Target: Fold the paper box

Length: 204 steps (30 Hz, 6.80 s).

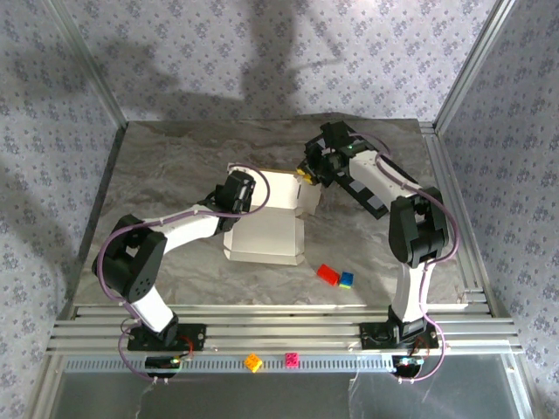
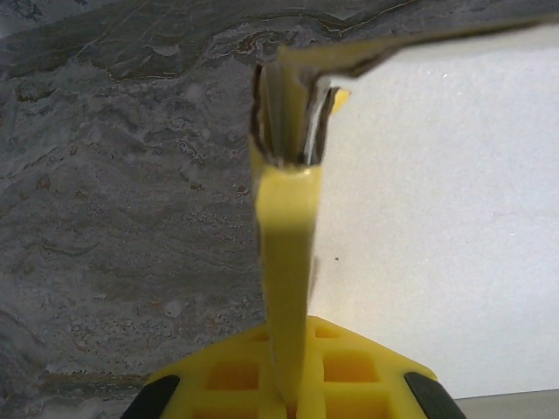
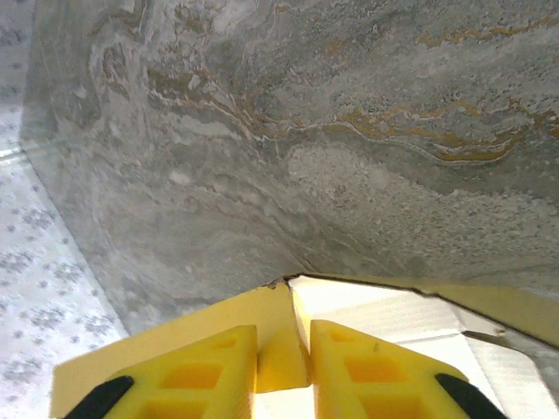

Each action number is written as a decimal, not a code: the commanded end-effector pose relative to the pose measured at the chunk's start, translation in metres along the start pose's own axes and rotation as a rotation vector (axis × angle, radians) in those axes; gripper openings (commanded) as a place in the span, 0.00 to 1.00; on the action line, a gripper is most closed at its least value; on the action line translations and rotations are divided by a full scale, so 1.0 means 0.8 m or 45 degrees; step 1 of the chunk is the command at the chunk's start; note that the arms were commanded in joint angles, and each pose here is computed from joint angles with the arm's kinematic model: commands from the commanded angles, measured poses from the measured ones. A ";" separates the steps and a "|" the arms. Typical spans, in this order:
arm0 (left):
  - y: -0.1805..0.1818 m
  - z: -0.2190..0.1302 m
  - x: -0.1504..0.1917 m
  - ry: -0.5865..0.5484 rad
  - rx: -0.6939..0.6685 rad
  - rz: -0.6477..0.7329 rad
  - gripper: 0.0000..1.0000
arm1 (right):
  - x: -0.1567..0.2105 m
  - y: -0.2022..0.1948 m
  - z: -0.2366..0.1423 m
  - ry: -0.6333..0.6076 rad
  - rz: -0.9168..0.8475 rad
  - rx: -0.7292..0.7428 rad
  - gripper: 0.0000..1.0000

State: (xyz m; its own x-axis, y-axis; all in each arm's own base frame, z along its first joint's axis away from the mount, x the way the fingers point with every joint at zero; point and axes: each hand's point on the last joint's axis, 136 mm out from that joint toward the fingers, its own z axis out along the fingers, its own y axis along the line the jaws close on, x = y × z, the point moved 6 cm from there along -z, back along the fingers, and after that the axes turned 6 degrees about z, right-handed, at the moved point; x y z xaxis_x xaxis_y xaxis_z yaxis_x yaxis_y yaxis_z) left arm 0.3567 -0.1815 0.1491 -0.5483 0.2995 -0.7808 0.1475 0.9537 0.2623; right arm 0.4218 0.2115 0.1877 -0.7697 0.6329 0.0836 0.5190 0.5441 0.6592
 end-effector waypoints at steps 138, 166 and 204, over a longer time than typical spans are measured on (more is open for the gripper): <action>0.093 -0.060 -0.109 -0.099 0.786 -1.007 0.00 | 0.058 0.074 -0.153 -0.299 -0.421 -0.582 0.47; 0.087 -0.082 -0.124 -0.130 0.761 -0.976 0.00 | 0.064 0.060 -0.120 -0.277 -0.463 -0.227 0.00; 0.089 -0.094 -0.138 0.129 0.663 -0.589 0.00 | 0.034 0.108 -0.231 -0.437 -1.465 -0.079 0.51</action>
State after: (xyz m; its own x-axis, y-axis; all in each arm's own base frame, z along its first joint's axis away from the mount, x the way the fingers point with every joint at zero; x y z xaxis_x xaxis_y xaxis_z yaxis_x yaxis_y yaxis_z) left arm 0.3671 -0.1431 0.2846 -0.7291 -0.1488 -0.6680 0.1992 0.8876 -0.4152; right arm 0.3712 0.1782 0.3891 -0.6335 -0.0340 -0.7730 -0.4521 0.8271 0.3341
